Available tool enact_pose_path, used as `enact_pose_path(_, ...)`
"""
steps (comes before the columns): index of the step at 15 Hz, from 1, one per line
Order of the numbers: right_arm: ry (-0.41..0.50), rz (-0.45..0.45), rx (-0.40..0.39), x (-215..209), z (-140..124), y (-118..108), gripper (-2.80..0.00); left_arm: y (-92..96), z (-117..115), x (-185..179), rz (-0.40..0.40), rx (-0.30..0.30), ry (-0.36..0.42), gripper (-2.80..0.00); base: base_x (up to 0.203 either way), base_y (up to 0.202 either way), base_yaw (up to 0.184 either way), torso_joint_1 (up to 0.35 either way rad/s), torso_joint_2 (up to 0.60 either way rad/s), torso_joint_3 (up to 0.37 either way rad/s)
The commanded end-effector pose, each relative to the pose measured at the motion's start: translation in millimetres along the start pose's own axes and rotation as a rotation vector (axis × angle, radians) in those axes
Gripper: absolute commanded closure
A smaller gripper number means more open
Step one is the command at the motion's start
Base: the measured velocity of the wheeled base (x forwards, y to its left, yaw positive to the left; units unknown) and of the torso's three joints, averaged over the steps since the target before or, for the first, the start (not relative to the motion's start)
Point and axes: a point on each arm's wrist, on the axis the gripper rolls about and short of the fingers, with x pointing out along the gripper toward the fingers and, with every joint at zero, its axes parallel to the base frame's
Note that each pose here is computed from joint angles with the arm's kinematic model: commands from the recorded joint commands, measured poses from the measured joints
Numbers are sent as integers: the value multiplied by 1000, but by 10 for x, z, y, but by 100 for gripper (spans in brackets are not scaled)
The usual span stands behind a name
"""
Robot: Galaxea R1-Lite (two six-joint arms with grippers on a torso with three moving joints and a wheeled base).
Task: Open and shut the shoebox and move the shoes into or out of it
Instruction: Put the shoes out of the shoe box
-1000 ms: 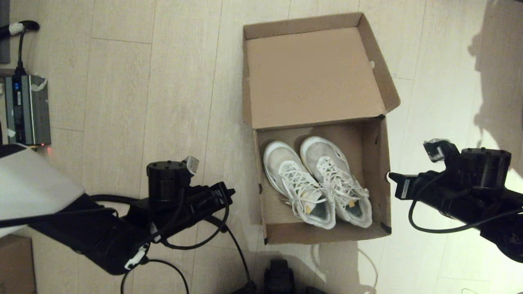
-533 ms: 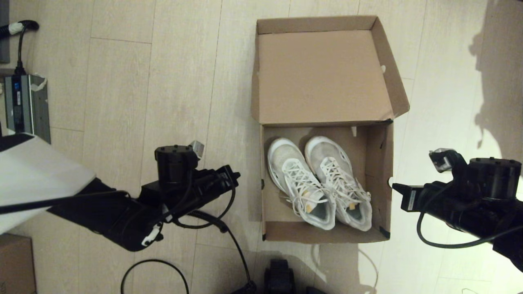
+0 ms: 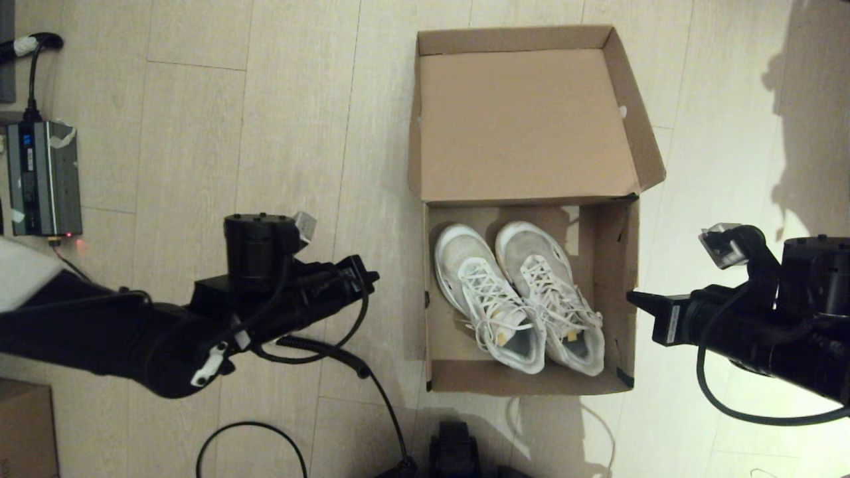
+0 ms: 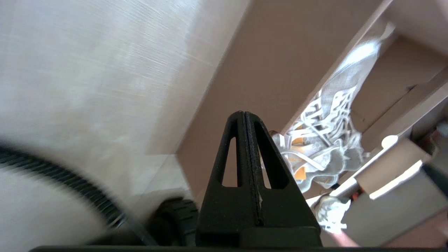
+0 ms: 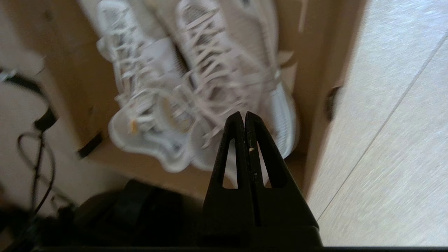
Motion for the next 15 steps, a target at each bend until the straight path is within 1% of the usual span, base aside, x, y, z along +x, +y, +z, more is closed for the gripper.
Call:
enact_pose_path(1, 10, 42, -15, -110, 113, 142, 0, -34, 258, -413, 1, -10, -89, 0, 0, 0, 0, 0, 0, 0)
enact_pose_path(2, 35, 47, -18, -98, 127, 172, 0, 89, 317, -558, 50, -17, -115, 0, 0, 0, 0, 0, 0, 0)
enact_pose_path(3, 63, 46, -21, -57, 112, 177, -280, 245, 346, -688, 109, -6, -134, 0, 0, 0, 0, 0, 0, 0)
enact_pose_path(5, 114, 69, -30, -45, 67, 248, -280, 516, 392, -877, 213, 37, -167, 0, 0, 0, 0, 0, 0, 0)
enact_pose_path(6, 165, 87, -44, -37, 4, 306, -280, 635, 426, -945, 255, 41, -186, 0, 0, 0, 0, 0, 0, 0)
enact_pose_path(8, 228, 120, -72, 66, -106, 408, -280, 828, 487, -958, 300, 38, -230, 0, 0, 0, 0, 0, 0, 0)
enact_pose_path(9, 256, 136, -98, 138, -171, 484, -280, 929, 530, -946, 322, 34, -256, 0, 0, 0, 0, 0, 0, 0)
enact_pose_path(10, 277, 128, -163, 186, -248, 546, -280, 1034, 565, -930, 343, 32, -277, 0, 0, 0, 0, 0, 0, 0)
enact_pose_path(11, 302, 92, -254, 209, -343, 554, -280, 1104, 585, -908, 353, 46, -291, 0, 0, 0, 0, 0, 0, 0)
enact_pose_path(12, 317, 69, -296, 204, -432, 540, -280, 1140, 575, -886, 361, 71, -288, 0, 0, 0, 0, 0, 0, 0)
enact_pose_path(13, 312, 63, -307, 227, -493, 532, -280, 1158, 555, -872, 366, 73, -281, 0, 0, 0, 0, 0, 0, 0)
enact_pose_path(14, 314, 61, -310, 307, -558, 527, -280, 1148, 546, -862, 364, 74, -279, 0, 0, 0, 0, 0, 0, 0)
enact_pose_path(15, 298, 60, -309, 406, -612, 523, -280, 1119, 538, -853, 357, 79, -277, 0, 0, 0, 0, 0, 0, 0)
